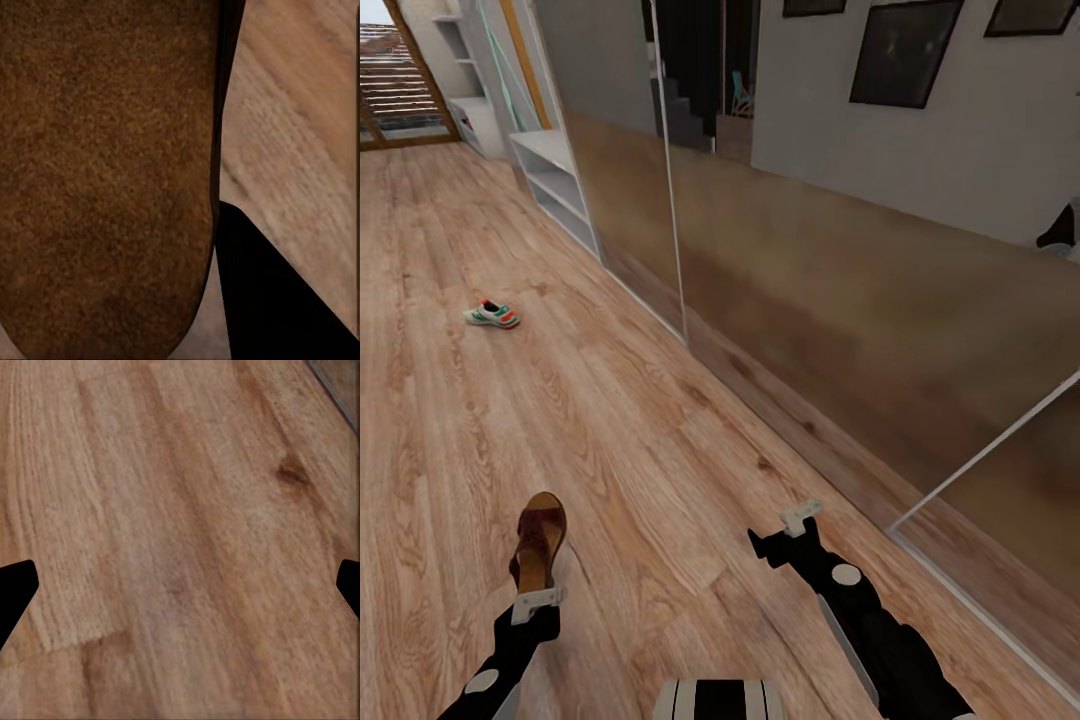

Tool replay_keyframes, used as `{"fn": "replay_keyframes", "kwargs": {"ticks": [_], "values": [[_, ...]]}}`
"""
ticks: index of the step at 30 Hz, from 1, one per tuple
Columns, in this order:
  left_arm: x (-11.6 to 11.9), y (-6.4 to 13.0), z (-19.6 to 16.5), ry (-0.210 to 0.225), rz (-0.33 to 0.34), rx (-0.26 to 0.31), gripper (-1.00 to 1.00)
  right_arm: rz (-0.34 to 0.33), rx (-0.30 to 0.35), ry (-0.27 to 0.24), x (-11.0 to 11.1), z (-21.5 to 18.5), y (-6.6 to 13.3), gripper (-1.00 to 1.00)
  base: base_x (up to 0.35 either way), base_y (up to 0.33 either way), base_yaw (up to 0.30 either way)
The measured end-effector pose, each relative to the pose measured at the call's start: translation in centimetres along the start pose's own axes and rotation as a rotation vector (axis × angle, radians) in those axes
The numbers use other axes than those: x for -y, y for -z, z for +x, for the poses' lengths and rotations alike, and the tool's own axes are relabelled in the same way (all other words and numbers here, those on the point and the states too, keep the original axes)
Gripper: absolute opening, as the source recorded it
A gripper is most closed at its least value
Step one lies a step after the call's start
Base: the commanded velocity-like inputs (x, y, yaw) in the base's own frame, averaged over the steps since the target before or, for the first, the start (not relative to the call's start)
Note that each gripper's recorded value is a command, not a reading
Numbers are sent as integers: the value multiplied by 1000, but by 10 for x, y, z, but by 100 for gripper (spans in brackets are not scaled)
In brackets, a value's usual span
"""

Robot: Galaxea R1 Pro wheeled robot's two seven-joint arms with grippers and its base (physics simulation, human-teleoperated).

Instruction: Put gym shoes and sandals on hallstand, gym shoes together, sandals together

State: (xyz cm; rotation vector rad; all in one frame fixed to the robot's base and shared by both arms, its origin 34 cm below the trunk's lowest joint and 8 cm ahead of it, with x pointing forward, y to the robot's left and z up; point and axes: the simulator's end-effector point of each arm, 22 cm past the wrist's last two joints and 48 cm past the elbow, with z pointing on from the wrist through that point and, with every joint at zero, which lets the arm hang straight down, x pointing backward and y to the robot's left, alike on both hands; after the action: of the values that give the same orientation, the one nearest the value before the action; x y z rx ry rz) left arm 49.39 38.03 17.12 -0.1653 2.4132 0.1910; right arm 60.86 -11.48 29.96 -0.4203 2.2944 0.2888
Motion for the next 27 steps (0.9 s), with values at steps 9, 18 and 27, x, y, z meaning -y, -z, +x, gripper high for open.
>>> {"fn": "replay_keyframes", "kwargs": {"ticks": [9, 18, 27], "values": [[5, 7, -23, 11, 8, 45, -100, 21, 55, 18, 8, 122, 10, 100, 0, 0, 0], [6, 17, -42, 23, 11, 84, -100, 33, 51, 29, 11, 138, 26, 100, 0, 0, 0], [6, 26, -64, 33, 14, 128, -100, 44, 79, 43, 15, 122, 33, 100, 0, 0, 0]]}}
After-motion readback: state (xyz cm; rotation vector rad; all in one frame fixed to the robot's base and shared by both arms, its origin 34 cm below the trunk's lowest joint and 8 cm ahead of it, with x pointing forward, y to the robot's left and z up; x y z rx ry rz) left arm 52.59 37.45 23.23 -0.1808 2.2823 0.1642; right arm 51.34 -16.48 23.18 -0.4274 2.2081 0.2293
